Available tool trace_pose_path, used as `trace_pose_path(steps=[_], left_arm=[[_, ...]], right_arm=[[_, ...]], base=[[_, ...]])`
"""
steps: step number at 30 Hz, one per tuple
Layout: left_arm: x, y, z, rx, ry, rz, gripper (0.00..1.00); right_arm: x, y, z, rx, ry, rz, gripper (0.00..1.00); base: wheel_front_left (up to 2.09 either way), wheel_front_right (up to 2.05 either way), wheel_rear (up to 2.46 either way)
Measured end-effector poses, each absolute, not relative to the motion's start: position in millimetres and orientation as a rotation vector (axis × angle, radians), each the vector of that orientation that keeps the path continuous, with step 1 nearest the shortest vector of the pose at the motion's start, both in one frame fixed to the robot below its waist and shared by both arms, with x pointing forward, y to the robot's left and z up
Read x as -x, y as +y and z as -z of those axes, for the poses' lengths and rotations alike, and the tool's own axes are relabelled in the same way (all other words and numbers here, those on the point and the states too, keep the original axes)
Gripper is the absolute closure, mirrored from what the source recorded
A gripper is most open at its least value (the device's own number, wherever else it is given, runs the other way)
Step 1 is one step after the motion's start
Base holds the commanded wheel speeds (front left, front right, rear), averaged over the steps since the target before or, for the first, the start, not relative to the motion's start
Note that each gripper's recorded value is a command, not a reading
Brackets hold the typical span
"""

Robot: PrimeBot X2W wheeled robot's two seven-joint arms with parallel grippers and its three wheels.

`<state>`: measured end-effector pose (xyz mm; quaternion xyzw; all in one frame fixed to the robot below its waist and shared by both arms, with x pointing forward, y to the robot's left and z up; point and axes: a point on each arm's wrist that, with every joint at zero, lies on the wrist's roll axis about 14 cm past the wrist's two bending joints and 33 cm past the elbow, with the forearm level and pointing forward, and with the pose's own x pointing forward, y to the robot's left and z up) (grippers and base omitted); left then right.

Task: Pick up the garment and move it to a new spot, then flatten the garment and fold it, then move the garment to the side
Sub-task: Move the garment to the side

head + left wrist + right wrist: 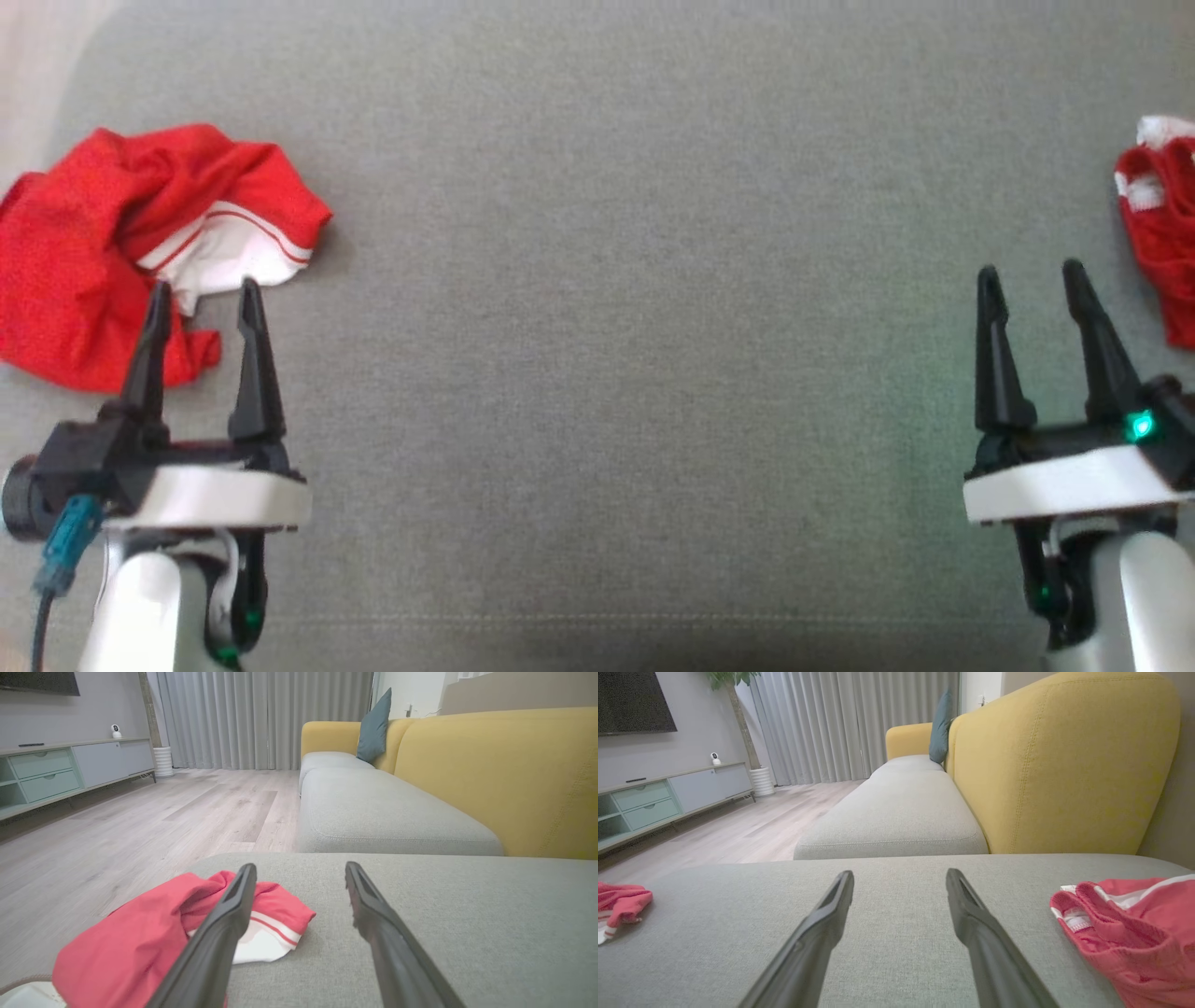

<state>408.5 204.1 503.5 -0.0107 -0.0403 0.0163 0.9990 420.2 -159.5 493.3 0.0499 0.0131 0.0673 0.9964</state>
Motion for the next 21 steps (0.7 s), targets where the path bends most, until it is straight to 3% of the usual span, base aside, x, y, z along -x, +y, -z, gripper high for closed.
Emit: trace_pose_path(steps=[21], left_arm=[[-343,184,-490,-0.017,-0.021,0.073,0.00]], right_arm=[[-351,-161,-496,-0.119,0.069,-0.116,0.00]], base=[[0.00,0.00,0.00]])
